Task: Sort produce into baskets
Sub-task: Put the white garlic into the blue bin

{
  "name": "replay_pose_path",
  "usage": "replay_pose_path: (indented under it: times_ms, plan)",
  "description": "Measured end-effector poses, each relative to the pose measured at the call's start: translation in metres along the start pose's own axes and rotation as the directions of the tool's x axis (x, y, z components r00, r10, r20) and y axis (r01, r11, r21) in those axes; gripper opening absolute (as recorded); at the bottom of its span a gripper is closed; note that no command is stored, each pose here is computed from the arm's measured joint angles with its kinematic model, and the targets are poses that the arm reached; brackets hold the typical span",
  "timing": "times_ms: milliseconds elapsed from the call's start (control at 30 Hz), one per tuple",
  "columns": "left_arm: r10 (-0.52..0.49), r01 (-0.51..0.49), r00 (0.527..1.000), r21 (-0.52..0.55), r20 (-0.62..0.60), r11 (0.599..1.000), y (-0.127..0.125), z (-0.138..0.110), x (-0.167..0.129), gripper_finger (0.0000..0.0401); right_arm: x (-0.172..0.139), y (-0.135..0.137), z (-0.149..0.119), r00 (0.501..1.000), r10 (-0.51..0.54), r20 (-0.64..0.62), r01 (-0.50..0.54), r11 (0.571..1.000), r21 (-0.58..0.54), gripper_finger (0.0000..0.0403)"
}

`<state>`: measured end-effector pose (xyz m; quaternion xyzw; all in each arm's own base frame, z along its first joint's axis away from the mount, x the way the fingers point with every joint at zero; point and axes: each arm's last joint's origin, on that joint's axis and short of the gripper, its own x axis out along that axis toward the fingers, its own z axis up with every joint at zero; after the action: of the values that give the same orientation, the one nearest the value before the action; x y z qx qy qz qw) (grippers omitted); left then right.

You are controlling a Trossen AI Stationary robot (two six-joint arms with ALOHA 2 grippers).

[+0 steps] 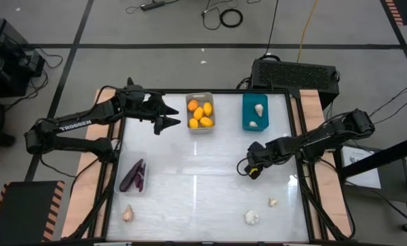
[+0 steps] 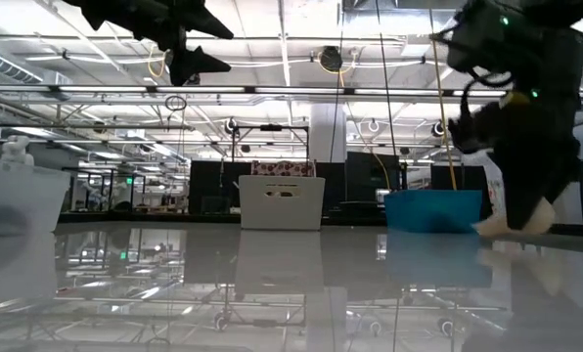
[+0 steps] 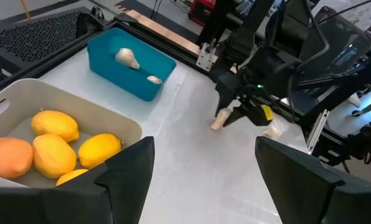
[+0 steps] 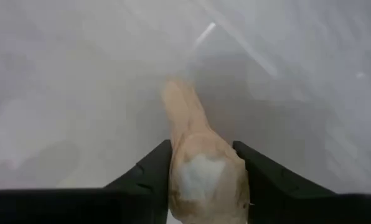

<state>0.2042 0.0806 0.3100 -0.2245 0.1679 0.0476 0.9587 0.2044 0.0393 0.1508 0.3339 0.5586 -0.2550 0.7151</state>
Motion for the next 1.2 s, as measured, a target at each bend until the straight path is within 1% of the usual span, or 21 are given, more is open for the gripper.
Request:
replay_pose_path:
  times_ms: [100, 233, 367, 433, 500, 567, 667, 767, 900, 1000, 1100, 1200]
  plan:
    - [0.000, 0.000, 1.000, 0.000, 0.000, 1.000, 0.000, 0.000, 0.000, 0.0283, -0.010, 0.011, 0.008, 0.999, 0.053, 0.013, -0.053, 0.998, -0.020, 0.0130]
    - [0.000, 0.000, 1.000, 0.000, 0.000, 1.000, 0.000, 0.000, 0.000, 0.0283, -0.030, 0.027, 0.026, 0.990, 0.121, 0.077, -0.116, 0.991, -0.066, 0.0140]
    - [0.001, -0.001, 1.000, -0.002, 0.000, 1.000, 0.000, 0.000, 0.000, 0.0283, -0.054, 0.036, 0.050, 0.972, 0.129, 0.197, -0.105, 0.986, -0.126, 0.0150]
    - [0.000, 0.000, 1.000, -0.015, 0.000, 1.000, 0.000, 0.000, 0.000, 0.0283, -0.067, 0.037, 0.065, 0.957, 0.120, 0.263, -0.081, 0.985, -0.154, 0.0151]
    - [0.001, -0.001, 1.000, -0.026, 0.000, 1.000, 0.000, 0.000, 0.000, 0.0283, -0.080, 0.034, 0.079, 0.942, 0.079, 0.325, -0.027, 0.986, -0.162, 0.0151]
    - [0.002, -0.002, 1.000, -0.027, -0.002, 1.000, 0.000, 0.000, 0.000, 0.0283, -0.092, 0.028, 0.093, 0.922, 0.018, 0.386, 0.040, 0.989, -0.142, 0.0150]
    - [0.005, -0.006, 1.000, -0.032, -0.014, 0.999, 0.001, -0.001, 0.000, 0.0283, -0.105, 0.012, 0.113, 0.884, -0.094, 0.458, 0.147, 0.986, -0.081, 0.0149]
    - [0.005, -0.006, 1.000, -0.037, -0.019, 0.999, 0.001, -0.002, 0.000, 0.0283, -0.112, -0.007, 0.129, 0.846, -0.196, 0.495, 0.229, 0.974, -0.004, 0.0150]
    - [-0.007, 0.006, 1.000, -0.059, -0.023, 0.998, 0.000, -0.002, 0.000, 0.0283, -0.112, -0.032, 0.145, 0.825, -0.294, 0.484, 0.296, 0.952, 0.073, 0.0150]
    - [-0.018, 0.016, 0.999, -0.057, -0.039, 0.998, -0.003, -0.004, 0.001, 0.0283, -0.111, -0.047, 0.153, 0.823, -0.340, 0.454, 0.325, 0.939, 0.115, 0.0153]
    - [-0.024, 0.019, 0.996, -0.066, -0.081, 0.998, -0.005, -0.009, 0.002, 0.0283, -0.108, -0.060, 0.159, 0.822, -0.379, 0.424, 0.346, 0.925, 0.156, 0.0164]
    - [-0.024, 0.015, 0.992, -0.075, -0.124, 0.997, -0.007, -0.014, 0.003, 0.0283, -0.104, -0.068, 0.162, 0.826, -0.406, 0.390, 0.367, 0.914, 0.173, 0.0182]
